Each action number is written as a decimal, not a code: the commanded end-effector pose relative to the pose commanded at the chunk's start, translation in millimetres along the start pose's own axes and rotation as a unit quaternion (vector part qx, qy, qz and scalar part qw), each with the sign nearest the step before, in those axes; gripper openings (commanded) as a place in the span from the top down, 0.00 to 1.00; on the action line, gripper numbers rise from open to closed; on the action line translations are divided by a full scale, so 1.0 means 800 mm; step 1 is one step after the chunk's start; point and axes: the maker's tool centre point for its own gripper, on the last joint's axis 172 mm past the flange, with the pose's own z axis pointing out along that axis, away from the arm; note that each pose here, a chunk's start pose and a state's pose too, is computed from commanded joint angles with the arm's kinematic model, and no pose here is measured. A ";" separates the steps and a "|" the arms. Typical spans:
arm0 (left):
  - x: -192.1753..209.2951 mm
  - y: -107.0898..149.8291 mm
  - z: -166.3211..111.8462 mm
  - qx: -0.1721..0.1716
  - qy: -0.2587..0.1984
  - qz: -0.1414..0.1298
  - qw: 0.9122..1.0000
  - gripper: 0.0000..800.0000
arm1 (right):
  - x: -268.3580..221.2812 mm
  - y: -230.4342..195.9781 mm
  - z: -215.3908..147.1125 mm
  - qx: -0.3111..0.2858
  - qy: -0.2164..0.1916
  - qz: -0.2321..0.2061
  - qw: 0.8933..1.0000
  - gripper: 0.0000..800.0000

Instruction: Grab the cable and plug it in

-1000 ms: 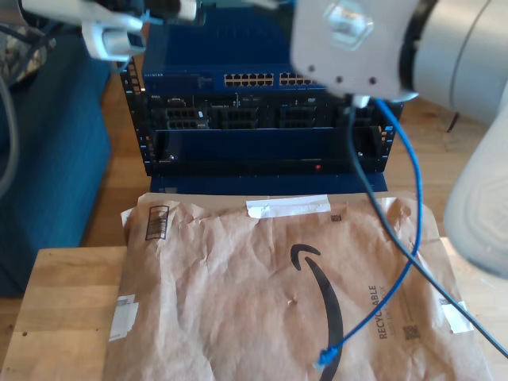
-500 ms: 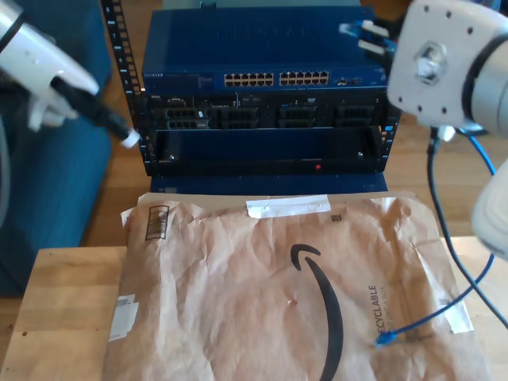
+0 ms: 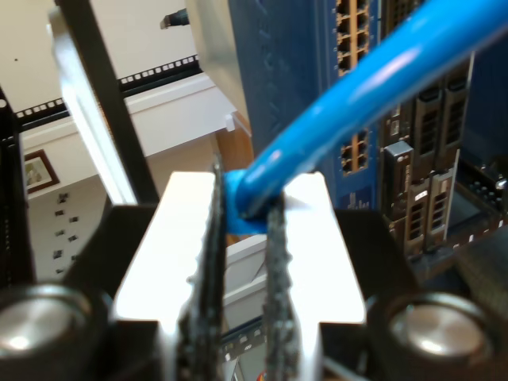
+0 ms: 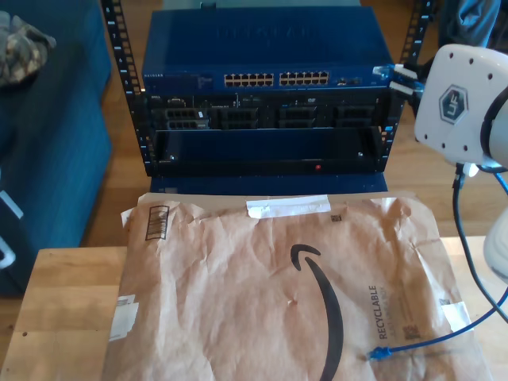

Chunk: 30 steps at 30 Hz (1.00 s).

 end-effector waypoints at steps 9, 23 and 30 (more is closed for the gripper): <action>0.134 -0.082 0.054 0.001 -0.090 0.029 0.996 0.00 | 0.021 0.002 0.001 -0.001 0.016 0.007 1.000 1.00; 0.231 -0.228 0.142 -0.049 -0.151 0.059 0.986 0.00 | 0.033 0.035 0.005 -0.021 0.024 0.011 0.999 1.00; 0.192 -0.275 0.209 -0.048 -0.166 0.087 0.981 0.00 | 0.039 0.051 0.005 -0.028 0.027 0.012 0.999 1.00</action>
